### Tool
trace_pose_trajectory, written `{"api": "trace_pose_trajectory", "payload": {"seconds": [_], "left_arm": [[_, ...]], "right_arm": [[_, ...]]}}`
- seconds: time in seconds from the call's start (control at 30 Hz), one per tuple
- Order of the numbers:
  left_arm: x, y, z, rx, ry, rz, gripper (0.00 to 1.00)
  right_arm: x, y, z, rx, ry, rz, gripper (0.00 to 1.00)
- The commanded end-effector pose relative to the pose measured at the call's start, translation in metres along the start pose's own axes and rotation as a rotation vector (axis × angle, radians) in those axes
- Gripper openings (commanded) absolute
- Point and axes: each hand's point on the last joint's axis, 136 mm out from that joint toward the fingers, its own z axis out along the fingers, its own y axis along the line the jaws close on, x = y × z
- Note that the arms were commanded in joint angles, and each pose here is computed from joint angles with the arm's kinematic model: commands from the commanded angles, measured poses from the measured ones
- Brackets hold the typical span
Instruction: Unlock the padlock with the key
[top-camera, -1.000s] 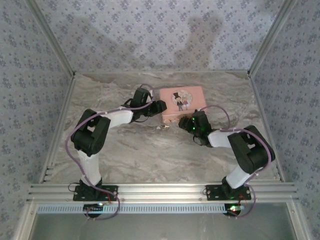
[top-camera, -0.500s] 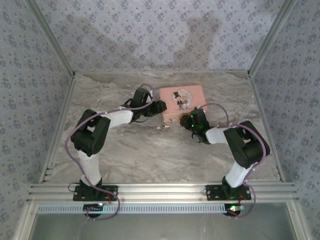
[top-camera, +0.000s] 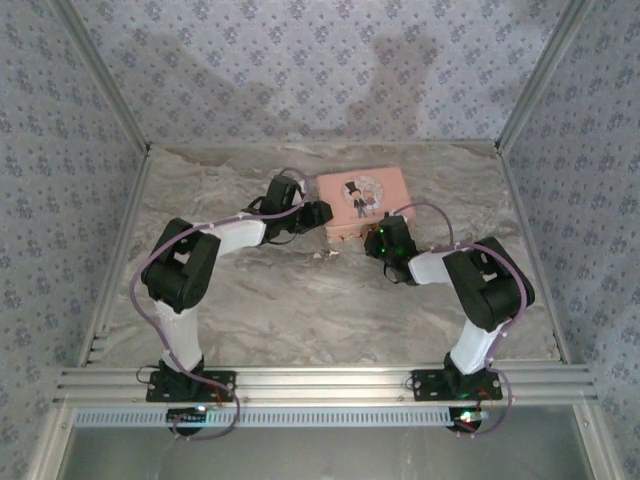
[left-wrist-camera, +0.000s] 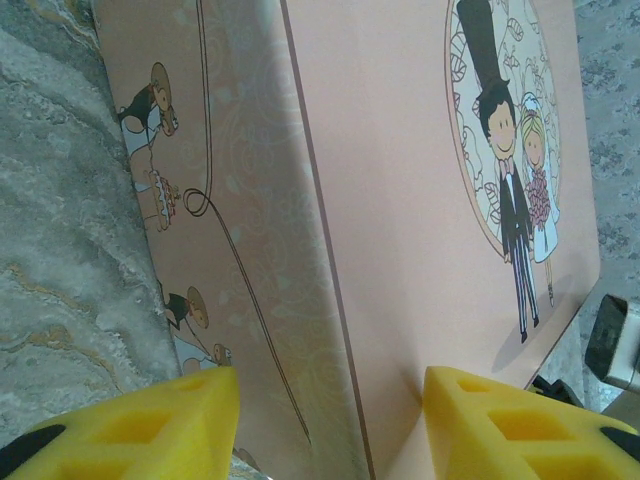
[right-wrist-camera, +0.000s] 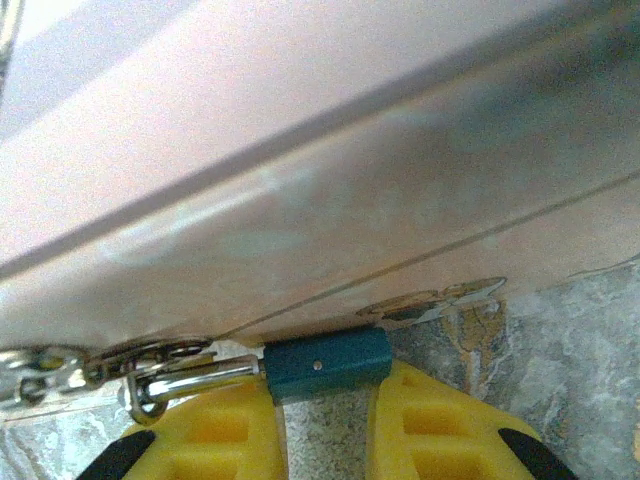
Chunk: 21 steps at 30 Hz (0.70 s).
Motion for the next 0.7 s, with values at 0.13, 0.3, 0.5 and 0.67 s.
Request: {"api": "trace_pose_trajectory", "payload": {"seconds": [0.13,0.3,0.5,0.67], "left_arm": [[-0.014,-0.012,-0.014,0.015,-0.027,0.040,0.51],[-0.013,-0.009,-0.012,0.008,-0.016,0.047,0.51],[-0.012,-0.007,-0.009,0.011,-0.013,0.042,0.51],[-0.010,-0.007,-0.010,0.016,-0.013,0.040,0.51]], "right_arm": [[0.010,-0.006,-0.007,0.140,0.041,-0.279,0.17],[0.008,0.011,-0.013,0.191,0.026,-0.487,0.17],[0.011,0.043,-0.016,0.157,0.016,-0.677,0.17],[0.020,0.069,-0.025,0.081,0.018,-0.786,0.17]]}}
